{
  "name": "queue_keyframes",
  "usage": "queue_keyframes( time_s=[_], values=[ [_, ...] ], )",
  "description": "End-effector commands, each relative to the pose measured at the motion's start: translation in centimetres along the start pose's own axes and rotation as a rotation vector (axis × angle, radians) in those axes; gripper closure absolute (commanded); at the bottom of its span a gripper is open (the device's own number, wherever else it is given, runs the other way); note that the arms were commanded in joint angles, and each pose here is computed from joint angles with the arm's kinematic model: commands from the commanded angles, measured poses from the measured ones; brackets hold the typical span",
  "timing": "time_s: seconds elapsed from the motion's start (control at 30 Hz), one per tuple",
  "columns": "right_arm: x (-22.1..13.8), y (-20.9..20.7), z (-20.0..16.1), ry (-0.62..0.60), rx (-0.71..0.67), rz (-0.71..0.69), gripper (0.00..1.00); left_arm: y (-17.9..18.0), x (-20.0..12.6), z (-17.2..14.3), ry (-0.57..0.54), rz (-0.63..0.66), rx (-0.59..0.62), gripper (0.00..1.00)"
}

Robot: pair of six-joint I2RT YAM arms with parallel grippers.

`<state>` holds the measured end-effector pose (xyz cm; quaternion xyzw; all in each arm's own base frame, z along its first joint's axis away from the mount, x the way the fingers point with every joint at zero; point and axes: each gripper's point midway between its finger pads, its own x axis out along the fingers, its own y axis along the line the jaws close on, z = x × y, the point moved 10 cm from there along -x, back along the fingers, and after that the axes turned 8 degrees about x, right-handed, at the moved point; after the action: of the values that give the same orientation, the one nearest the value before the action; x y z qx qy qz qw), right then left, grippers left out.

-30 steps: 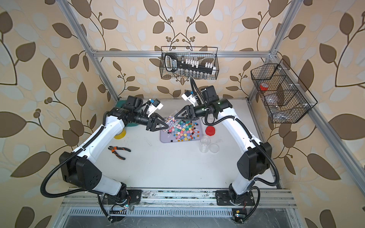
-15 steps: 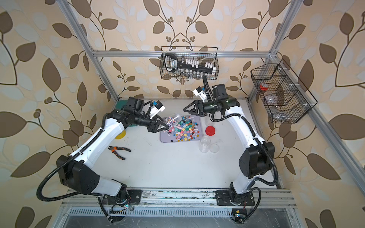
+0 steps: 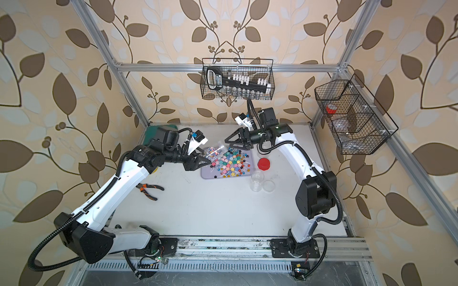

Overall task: Pour the candies out of the jar
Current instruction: Unscrew the lid from the jar.

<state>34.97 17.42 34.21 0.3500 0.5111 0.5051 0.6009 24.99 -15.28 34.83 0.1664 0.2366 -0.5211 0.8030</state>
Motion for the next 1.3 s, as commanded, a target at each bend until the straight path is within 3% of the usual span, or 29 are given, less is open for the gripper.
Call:
queue_keyframes(
  time_s=[0.0,0.17,0.43,0.9,1.27],
  values=[
    [0.5,0.7,-0.1,0.032,-0.037,0.044,0.27,-0.3,-0.6,1.0,-0.047,0.010,0.065,0.49],
    [1.0,1.0,-0.2,0.041,-0.051,0.039,0.27,-0.3,-0.4,1.1,-0.040,-0.002,0.063,0.49],
    [1.2,1.4,-0.3,0.035,-0.085,0.016,0.42,-0.2,-0.1,1.1,-0.025,-0.013,0.052,0.49],
    [2.2,1.3,-0.4,0.063,-0.089,-0.005,0.37,0.0,0.2,1.2,-0.016,-0.022,0.045,0.49],
    [2.0,1.7,-0.2,0.042,-0.124,-0.034,0.50,0.1,0.4,1.1,-0.007,-0.020,0.040,0.49]
  ],
)
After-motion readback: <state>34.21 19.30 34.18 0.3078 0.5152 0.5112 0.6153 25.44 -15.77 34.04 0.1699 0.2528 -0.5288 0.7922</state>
